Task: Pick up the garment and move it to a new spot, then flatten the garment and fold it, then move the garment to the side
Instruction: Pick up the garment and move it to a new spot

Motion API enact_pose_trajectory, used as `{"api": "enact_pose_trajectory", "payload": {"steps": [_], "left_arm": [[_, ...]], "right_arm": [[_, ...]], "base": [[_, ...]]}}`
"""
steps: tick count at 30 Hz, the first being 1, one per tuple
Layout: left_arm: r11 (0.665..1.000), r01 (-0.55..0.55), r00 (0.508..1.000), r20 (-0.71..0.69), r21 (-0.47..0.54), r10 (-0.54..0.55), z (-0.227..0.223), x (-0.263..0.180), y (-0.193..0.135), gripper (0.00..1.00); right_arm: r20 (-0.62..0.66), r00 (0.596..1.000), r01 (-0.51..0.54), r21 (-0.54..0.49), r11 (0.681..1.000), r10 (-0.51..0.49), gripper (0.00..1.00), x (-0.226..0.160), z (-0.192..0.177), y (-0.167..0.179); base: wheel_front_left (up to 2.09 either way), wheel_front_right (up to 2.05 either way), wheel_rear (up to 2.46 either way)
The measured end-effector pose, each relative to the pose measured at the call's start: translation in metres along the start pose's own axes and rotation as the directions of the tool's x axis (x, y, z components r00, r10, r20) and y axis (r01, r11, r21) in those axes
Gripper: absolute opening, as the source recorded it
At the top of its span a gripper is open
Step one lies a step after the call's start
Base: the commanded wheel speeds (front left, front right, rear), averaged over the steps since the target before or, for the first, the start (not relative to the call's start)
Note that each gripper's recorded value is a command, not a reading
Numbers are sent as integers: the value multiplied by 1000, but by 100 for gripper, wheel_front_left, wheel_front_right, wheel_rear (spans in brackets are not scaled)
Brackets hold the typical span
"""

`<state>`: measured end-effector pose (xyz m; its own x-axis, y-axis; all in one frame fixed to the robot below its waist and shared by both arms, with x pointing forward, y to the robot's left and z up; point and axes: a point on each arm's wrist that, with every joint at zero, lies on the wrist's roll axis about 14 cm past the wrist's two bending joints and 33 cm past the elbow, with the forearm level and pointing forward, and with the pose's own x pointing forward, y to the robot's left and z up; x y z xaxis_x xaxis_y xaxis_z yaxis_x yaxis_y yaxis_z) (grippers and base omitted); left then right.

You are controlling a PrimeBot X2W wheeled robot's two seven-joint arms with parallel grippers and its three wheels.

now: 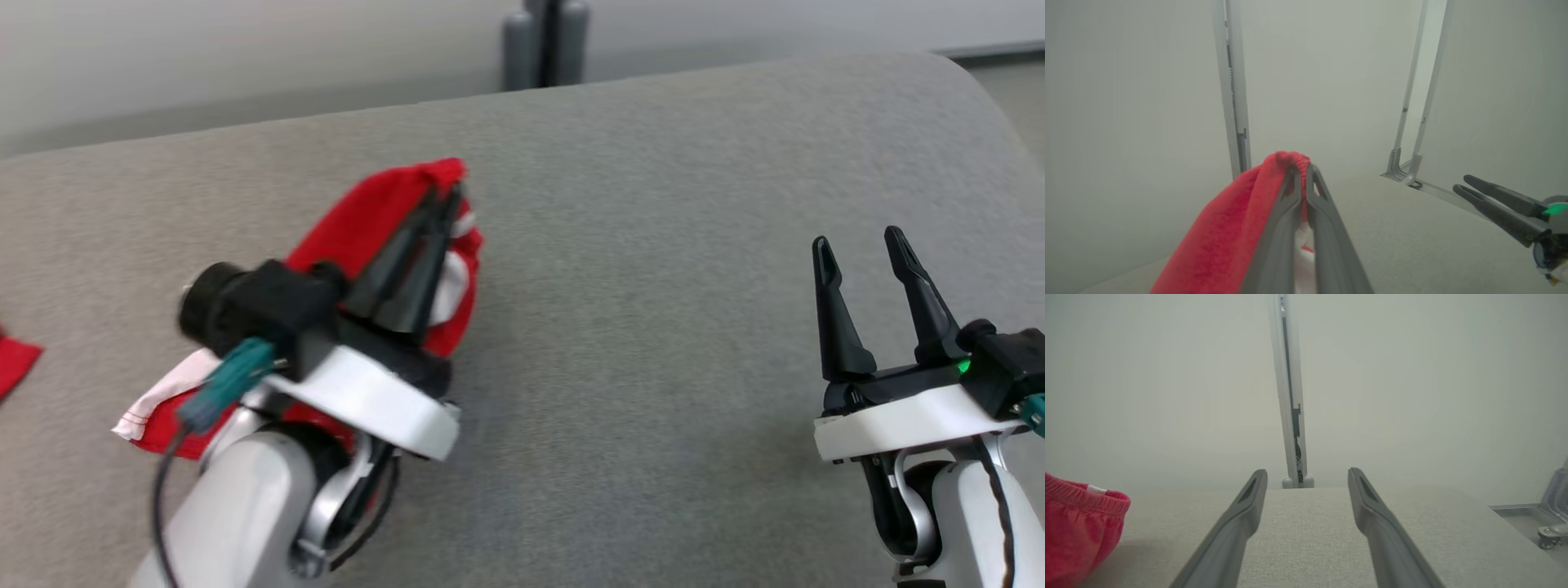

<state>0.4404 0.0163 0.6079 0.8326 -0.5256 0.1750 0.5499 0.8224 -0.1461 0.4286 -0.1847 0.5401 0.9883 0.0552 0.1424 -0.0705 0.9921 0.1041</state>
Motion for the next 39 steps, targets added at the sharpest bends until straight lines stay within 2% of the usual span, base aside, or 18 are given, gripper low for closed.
{"api": "enact_pose_trajectory", "payload": {"steps": [3, 4, 7, 10, 14, 19, 20, 21, 22, 23, 29, 33, 38, 39], "left_arm": [[988, 152, 986, -59, -42, -154, -26, 22, -44, 0], [988, 152, 986, -59, -42, -154, -26, 22, -44, 0], [953, 289, 948, -115, -89, -298, -53, 36, -88, 0], [914, 379, 897, -186, -142, -401, -87, 43, -120, 0], [877, 434, 823, -307, -207, -479, -144, 42, -142, 0], [856, 450, 737, -435, -257, -518, -206, 31, -149, 0], [851, 455, 722, -450, -262, -525, -214, 28, -150, 15], [848, 457, 715, -456, -267, -530, -219, 27, -151, 42], [845, 464, 712, -456, -265, -534, -221, 26, -152, 97], [846, 466, 712, -456, -261, -533, -222, 26, -151, 100], [862, 458, 772, -383, -216, -507, -203, 31, -142, 100], [877, 424, 817, -322, -225, -478, -182, 28, -135, 100], [911, 359, 879, -256, -202, -403, -154, 22, -114, 100], [934, 313, 903, -251, -174, -349, -147, 17, -98, 100]], "right_arm": [[-10, 998, 63, 0, 998, -63, 100, -12, -4, -21], [-10, 998, 63, 0, 998, -63, 100, -12, -4, -21], [-19, 992, 128, -4, 992, -128, 100, -24, -7, -43], [-40, 983, 181, -7, 983, -181, 100, -34, -14, -59], [-73, 971, 227, -9, 974, -227, 100, -42, -27, -74], [-126, 957, 264, -9, 964, -263, 100, -49, -46, -84], [-131, 955, 268, -13, 963, -267, 100, -49, -49, -86], [-133, 954, 270, -15, 963, -270, 100, -49, -50, -87], [-138, 953, 271, -13, 963, -270, 100, -48, -52, -87], [-137, 955, 265, -10, 964, -264, 100, -46, -53, -86], [-127, 966, 227, 0, 974, -225, 100, -34, -54, -74], [-110, 976, 190, 1, 982, -189, 100, -26, -50, -63], [-80, 986, 144, 6, 990, -143, 100, -15, -42, -49], [-73, 990, 122, 10, 992, -121, 100, -12, -40, -41]], "base": [[0, 0, 0], [0, 0, 0], [0, 0, 0], [0, 0, 0], [0, 0, 0], [0, 0, 0], [0, 0, 0], [0, 0, 0], [0, 0, 0], [0, 0, 0], [0, 0, 0], [0, 0, 0], [0, 0, 0], [0, 0, 0]]}}
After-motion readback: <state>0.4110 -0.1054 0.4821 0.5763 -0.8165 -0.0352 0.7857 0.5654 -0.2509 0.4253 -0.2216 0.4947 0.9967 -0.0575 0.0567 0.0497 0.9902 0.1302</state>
